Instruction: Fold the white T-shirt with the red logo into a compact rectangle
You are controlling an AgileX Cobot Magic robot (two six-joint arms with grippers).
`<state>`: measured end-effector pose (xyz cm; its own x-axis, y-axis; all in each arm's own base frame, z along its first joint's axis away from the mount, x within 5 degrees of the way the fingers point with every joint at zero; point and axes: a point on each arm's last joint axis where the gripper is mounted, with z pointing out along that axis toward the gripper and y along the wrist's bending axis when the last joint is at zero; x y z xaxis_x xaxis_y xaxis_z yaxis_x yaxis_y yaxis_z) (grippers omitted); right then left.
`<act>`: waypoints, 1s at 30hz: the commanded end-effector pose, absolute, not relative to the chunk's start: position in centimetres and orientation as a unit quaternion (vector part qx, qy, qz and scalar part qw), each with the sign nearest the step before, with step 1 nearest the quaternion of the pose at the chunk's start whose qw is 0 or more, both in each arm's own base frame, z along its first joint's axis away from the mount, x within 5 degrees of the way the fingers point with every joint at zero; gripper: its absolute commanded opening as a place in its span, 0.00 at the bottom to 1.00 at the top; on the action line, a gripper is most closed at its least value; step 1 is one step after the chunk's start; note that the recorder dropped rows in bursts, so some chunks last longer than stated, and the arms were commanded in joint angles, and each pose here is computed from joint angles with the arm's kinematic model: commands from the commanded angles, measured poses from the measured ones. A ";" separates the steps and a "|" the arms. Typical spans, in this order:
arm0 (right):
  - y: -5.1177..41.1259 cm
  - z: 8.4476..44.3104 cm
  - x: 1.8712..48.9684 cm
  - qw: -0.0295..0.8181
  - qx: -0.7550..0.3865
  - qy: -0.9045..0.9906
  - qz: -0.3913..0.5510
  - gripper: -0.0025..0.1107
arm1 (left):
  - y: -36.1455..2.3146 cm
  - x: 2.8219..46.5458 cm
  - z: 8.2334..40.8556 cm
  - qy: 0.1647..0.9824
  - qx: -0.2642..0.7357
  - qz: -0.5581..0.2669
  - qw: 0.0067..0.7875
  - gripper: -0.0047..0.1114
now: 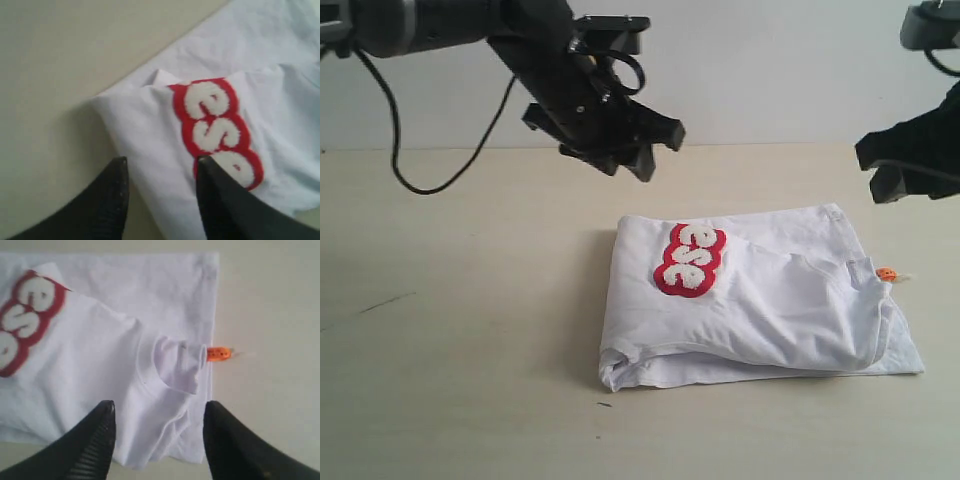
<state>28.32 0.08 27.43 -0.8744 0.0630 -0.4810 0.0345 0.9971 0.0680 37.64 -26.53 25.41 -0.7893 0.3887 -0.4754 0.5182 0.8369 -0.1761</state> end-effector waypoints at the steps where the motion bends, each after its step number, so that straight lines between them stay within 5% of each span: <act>1: -2.6 23.8 29.9 0.199 0.075 0.977 0.027 0.49 | -22.2 37.8 26.7 0.940 0.206 -0.136 0.235 0.34; 5: -3.9 19.7 31.3 0.142 0.103 0.978 0.114 0.49 | -18.1 37.6 25.2 0.944 0.174 -0.120 0.253 0.22; 9: -4.6 16.2 32.4 0.071 0.097 0.988 0.102 0.49 | -17.4 36.8 22.7 0.949 0.189 -0.107 0.231 0.13; 24: -4.0 12.8 34.0 0.049 0.084 0.983 0.154 0.48 | -17.5 36.7 22.4 0.946 0.184 -0.118 0.239 0.13; 30: -4.0 13.9 34.9 0.049 0.067 0.983 0.163 0.19 | -17.5 36.7 22.4 0.946 0.184 -0.118 0.239 0.13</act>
<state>34.43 -3.76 13.25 -0.9832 0.1719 -0.0607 0.1439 0.9361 0.3209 36.82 -17.58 22.02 -0.8213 0.2973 -0.4870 0.4053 0.9048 -0.1311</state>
